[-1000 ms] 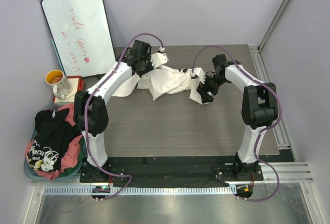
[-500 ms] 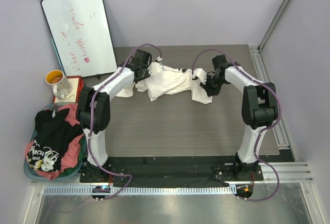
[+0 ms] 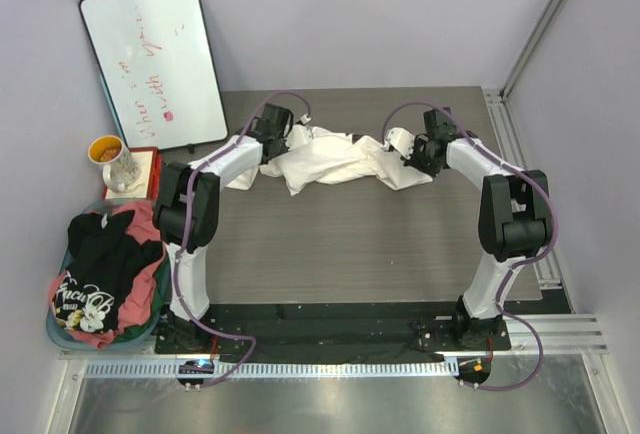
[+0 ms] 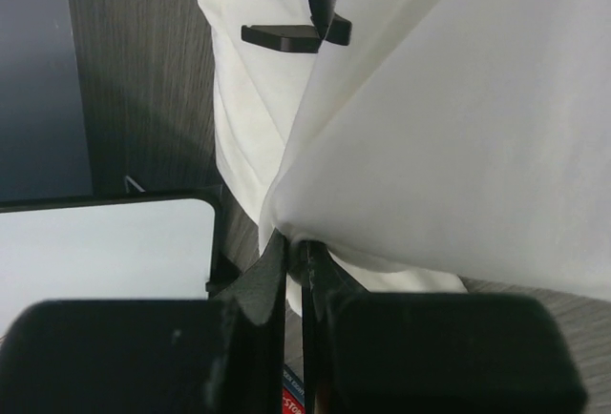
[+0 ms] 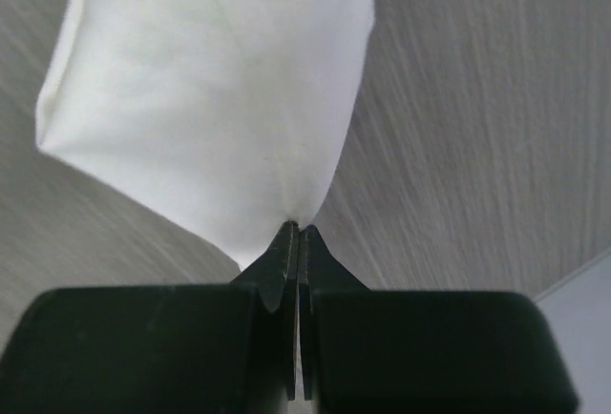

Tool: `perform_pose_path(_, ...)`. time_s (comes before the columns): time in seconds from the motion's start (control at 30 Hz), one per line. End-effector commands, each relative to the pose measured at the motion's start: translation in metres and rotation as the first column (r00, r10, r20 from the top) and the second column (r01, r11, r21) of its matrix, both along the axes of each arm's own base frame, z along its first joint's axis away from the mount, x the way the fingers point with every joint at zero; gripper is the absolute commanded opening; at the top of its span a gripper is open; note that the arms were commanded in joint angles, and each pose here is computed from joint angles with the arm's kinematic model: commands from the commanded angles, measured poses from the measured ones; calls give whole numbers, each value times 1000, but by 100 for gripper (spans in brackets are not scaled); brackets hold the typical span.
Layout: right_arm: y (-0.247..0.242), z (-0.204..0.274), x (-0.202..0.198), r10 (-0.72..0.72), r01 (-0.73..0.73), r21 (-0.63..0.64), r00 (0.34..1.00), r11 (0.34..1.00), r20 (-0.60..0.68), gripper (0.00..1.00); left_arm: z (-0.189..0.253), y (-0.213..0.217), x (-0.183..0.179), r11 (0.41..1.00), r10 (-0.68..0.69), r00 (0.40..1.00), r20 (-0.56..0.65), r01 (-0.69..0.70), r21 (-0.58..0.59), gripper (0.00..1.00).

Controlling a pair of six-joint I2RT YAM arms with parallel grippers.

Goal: Fold and stack the t-shirts
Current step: Flatten out the tshirt

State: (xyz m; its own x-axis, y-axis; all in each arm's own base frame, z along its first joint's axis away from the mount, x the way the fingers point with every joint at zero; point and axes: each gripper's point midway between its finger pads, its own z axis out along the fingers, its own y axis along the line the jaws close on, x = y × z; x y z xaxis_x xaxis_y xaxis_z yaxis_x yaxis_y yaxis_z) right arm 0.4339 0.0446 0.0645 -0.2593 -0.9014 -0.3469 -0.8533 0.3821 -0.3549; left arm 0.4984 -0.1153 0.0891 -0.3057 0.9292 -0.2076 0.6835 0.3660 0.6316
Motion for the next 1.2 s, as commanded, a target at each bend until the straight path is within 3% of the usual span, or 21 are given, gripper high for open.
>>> perform_pose_path(0.0,-22,48,44,-59,86,-76,951,993,303,1,12,6,25,998,64,988,142,-65,0,4)
perform_pose_path(0.13,-39,83,76,-121,197,-82,829,977,546,1,24,8,41,990,140,957,255,-134,-40,3)
perform_pose_path(0.23,-49,100,90,-158,262,-70,752,963,641,1,50,4,52,982,181,916,357,-147,-121,1)
perform_pose_path(0.33,-53,114,96,-166,289,-56,687,956,707,1,73,-6,56,978,176,884,434,-108,-177,0)
perform_pose_path(0.53,-66,146,109,-178,349,-39,567,936,804,1,96,-13,52,981,142,863,485,-60,-182,0)
perform_pose_path(0.67,-79,184,115,-179,375,-14,475,927,862,1,136,-10,48,982,134,828,545,-38,-183,0)
perform_pose_path(0.93,-88,288,116,-180,351,75,276,933,944,1,274,-12,33,968,111,674,730,92,-233,0)
perform_pose_path(1.07,-86,323,108,-196,314,117,233,942,953,1,318,-16,15,954,81,627,775,175,-242,0)
perform_pose_path(1.17,-78,339,93,-206,231,142,283,963,937,1,319,-20,-10,938,21,673,739,242,-247,0)
